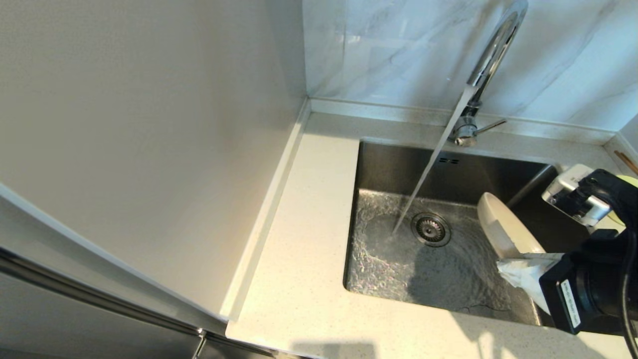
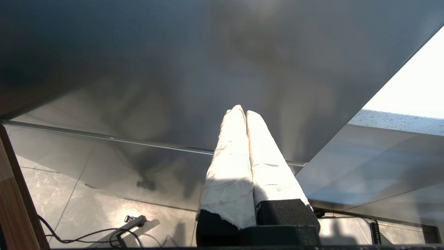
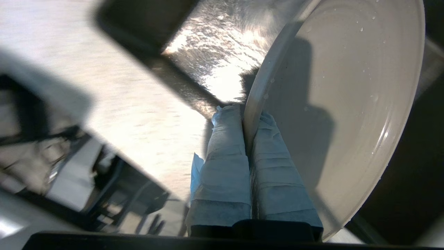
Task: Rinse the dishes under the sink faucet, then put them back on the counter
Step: Rinse the plate
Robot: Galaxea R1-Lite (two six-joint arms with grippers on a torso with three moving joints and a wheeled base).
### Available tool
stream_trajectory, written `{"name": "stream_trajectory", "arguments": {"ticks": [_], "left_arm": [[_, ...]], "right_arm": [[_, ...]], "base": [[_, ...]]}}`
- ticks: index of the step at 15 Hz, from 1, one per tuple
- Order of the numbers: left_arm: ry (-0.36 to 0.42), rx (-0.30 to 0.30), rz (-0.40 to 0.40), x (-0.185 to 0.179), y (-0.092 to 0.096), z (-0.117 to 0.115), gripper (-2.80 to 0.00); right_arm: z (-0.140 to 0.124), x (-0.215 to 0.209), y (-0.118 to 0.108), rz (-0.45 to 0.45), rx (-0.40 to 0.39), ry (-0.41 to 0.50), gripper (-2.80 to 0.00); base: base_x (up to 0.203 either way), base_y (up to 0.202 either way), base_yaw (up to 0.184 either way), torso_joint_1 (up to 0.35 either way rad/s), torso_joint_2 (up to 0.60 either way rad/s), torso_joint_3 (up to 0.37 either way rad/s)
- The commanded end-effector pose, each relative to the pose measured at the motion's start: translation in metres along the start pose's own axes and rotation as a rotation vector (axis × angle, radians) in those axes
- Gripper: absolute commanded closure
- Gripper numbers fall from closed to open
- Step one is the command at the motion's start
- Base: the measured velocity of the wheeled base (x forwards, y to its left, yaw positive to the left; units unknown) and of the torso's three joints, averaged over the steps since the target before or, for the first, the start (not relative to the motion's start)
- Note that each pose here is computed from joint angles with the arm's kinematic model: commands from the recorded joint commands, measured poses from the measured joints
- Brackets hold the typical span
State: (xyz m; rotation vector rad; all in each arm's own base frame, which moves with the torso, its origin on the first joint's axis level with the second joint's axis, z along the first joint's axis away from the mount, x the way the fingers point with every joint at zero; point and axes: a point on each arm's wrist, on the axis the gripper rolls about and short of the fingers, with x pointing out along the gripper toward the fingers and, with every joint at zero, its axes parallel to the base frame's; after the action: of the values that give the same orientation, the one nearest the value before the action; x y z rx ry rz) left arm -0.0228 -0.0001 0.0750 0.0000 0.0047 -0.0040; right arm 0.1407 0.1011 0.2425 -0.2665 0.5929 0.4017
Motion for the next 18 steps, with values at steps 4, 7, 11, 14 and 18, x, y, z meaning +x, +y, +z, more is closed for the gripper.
{"name": "stream_trajectory", "arguments": {"ticks": [4, 7, 11, 14, 18], "left_arm": [[0.000, 0.000, -0.001, 0.000, 0.000, 0.000, 0.00], [0.000, 0.000, -0.001, 0.000, 0.000, 0.000, 0.00], [0.000, 0.000, 0.001, 0.000, 0.000, 0.000, 0.00], [0.000, 0.000, 0.001, 0.000, 0.000, 0.000, 0.00], [0.000, 0.000, 0.001, 0.000, 0.000, 0.000, 0.00]], "right_arm": [[0.029, 0.004, 0.011, 0.220, -0.090, -0.053, 0.00], [0.070, 0.009, 0.015, 0.206, -0.083, -0.142, 0.00], [0.104, 0.031, 0.018, 0.099, -0.039, -0.173, 0.00], [0.112, 0.043, 0.020, 0.082, -0.011, -0.167, 0.00], [0.119, 0.052, 0.014, 0.056, 0.004, -0.169, 0.00]], "base": [[0.000, 0.000, 0.000, 0.000, 0.00, 0.000], [0.000, 0.000, 0.000, 0.000, 0.00, 0.000], [0.000, 0.000, 0.000, 0.000, 0.00, 0.000], [0.000, 0.000, 0.000, 0.000, 0.00, 0.000], [0.000, 0.000, 0.000, 0.000, 0.00, 0.000]]}}
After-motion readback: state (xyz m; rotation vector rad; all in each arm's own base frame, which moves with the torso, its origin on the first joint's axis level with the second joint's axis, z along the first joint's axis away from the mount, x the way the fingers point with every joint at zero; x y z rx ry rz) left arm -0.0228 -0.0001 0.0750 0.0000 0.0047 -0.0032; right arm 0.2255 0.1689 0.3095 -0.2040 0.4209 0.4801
